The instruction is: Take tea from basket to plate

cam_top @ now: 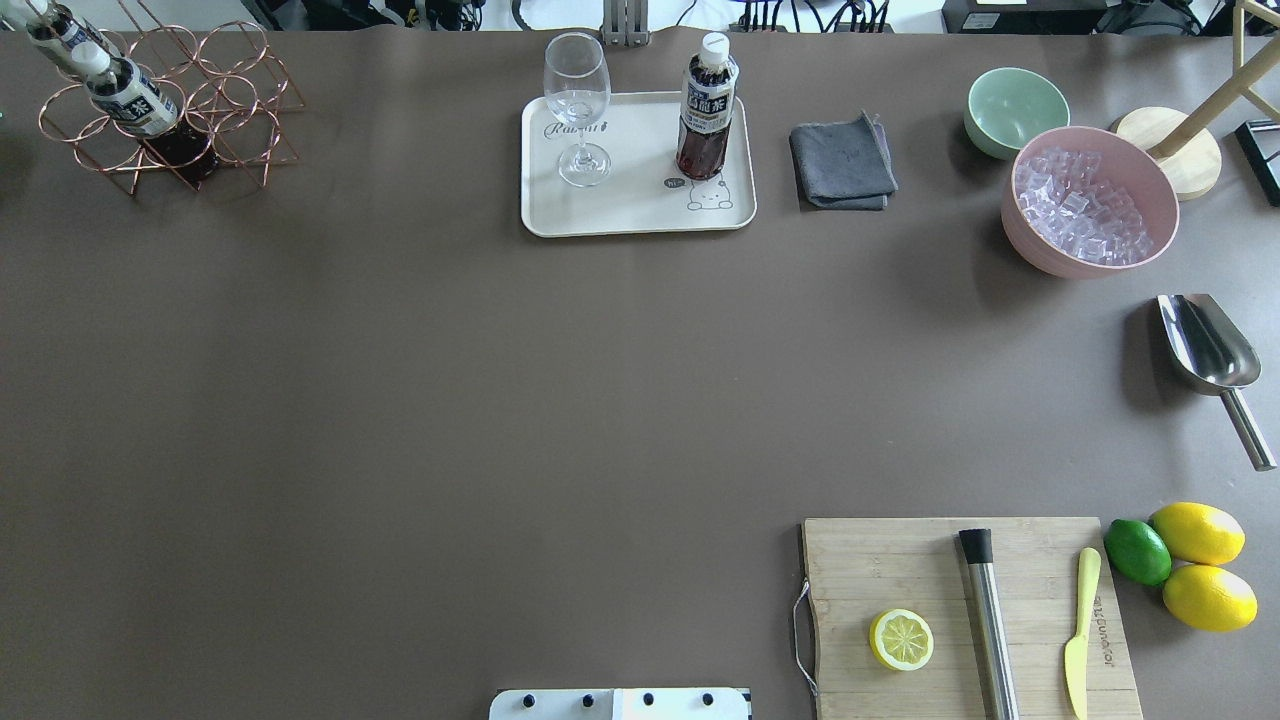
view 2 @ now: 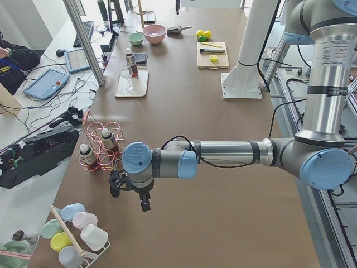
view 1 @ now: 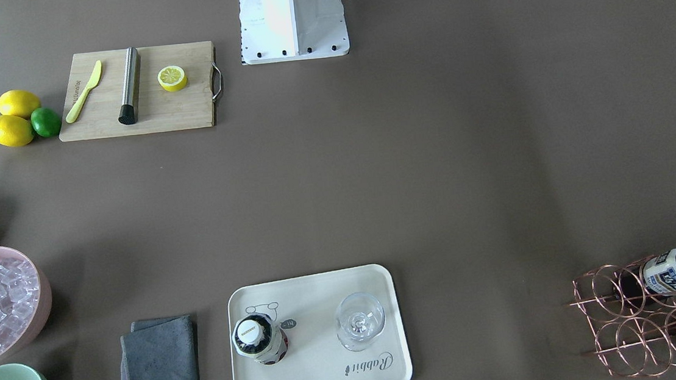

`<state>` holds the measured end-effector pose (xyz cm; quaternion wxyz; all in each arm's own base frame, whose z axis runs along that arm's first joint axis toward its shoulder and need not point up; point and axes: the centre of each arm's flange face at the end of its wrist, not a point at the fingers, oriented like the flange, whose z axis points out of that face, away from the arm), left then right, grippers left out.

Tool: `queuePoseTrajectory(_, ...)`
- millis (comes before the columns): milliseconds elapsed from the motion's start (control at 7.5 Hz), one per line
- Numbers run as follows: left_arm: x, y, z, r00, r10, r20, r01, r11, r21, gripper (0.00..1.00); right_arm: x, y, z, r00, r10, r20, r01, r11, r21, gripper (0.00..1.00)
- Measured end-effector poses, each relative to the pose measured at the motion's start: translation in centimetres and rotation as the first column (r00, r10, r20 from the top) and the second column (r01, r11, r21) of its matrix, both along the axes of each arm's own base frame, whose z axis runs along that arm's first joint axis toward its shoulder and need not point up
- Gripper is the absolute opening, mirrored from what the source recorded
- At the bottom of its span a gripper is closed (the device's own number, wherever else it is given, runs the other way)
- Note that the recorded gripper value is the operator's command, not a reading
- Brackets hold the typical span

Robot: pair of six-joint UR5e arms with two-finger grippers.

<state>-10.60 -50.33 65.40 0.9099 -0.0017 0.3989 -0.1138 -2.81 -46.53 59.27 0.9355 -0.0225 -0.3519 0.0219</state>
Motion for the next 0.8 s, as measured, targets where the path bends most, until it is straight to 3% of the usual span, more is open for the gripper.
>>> queuePoseTrajectory(400, 1.1, 2.9, -3.3, 1.0, 0.016, 0.009, -0.016, 0.998, 0.053, 0.97, 0.0, 0.0, 0.0, 1.0, 0.0, 0.0, 0.0, 1.0, 0.0, 1.0)
queuePoseTrajectory(800, 1.8, 2.8, -3.7, 0.999, 0.031, 0.013, -0.031, 0.998, 0.058, 0.97, 0.0, 0.0, 0.0, 1.0, 0.001, 0.0, -0.001, 1.0, -0.002, 1.0)
